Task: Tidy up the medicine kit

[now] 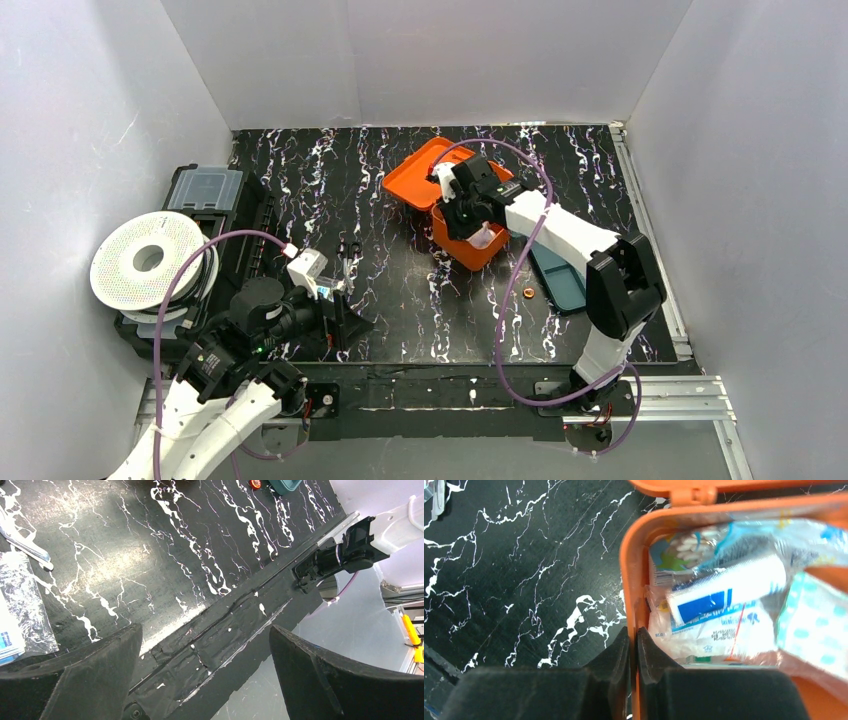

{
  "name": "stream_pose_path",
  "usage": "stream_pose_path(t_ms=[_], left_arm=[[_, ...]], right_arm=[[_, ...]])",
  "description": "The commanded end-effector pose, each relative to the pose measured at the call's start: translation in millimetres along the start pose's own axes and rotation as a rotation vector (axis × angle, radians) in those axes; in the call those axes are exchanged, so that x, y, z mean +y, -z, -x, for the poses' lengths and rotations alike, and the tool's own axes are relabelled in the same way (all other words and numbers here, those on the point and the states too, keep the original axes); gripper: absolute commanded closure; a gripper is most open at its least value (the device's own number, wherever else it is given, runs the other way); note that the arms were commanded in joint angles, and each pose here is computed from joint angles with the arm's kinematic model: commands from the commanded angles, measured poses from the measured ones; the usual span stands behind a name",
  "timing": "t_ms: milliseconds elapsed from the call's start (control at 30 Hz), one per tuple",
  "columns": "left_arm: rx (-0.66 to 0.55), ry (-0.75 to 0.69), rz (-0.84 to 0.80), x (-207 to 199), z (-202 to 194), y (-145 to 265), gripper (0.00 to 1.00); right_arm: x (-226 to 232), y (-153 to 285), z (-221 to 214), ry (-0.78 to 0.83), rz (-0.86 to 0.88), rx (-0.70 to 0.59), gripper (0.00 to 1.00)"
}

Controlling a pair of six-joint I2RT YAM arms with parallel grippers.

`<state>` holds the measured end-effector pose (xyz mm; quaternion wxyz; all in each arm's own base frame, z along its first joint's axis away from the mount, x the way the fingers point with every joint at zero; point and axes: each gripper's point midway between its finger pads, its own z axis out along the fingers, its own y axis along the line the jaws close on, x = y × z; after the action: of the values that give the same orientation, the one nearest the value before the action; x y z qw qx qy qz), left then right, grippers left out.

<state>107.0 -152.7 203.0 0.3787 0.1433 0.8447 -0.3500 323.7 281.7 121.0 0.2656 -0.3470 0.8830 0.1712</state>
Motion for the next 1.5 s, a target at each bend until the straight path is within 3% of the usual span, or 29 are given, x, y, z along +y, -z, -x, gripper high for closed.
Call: stream_pose_path(t_ms=[0,133,467,700,1033,1100,1233,1467], left_arm=[[-0.002,-0.014,-0.029,-4,-1,1,0.02],[0.001,-0.014,-0.03,-4,-1,1,0.02],[-0.02,-0.013,-0.026,-4,0,5,0.02],[-0.038,-0.014,-0.027,-4,0,8,0.02],[-0.045,-0.013,-0.015,-3,0,11,0.02],[-0.044,-0.014,-0.017,-3,-1,11,0.02],[-0.04,-0.015,-0.016,-3,-1,11,0.02],[-0.027,-0.014,-0.012,-3,-2,9,0.02]], right_arm=[[11,1,21,-0.069,-0.049,-0.038,0.91],[20,5,44,-0.143,-0.107,-0.105,0.98],[32,1,78,-0.475,-0.234,-0.205,0.99],[43,-13,97,-0.543,-0.309,-0.229,0.99],[68,-38,122,-0.581,-0.282,-0.228,0.98],[74,-40,126,-0.561,-0.266,-0.217,0.93],[82,-35,131,-0.519,-0.234,-0.217,0.67],[84,8,147,-0.452,-0.197,-0.297,0.4]])
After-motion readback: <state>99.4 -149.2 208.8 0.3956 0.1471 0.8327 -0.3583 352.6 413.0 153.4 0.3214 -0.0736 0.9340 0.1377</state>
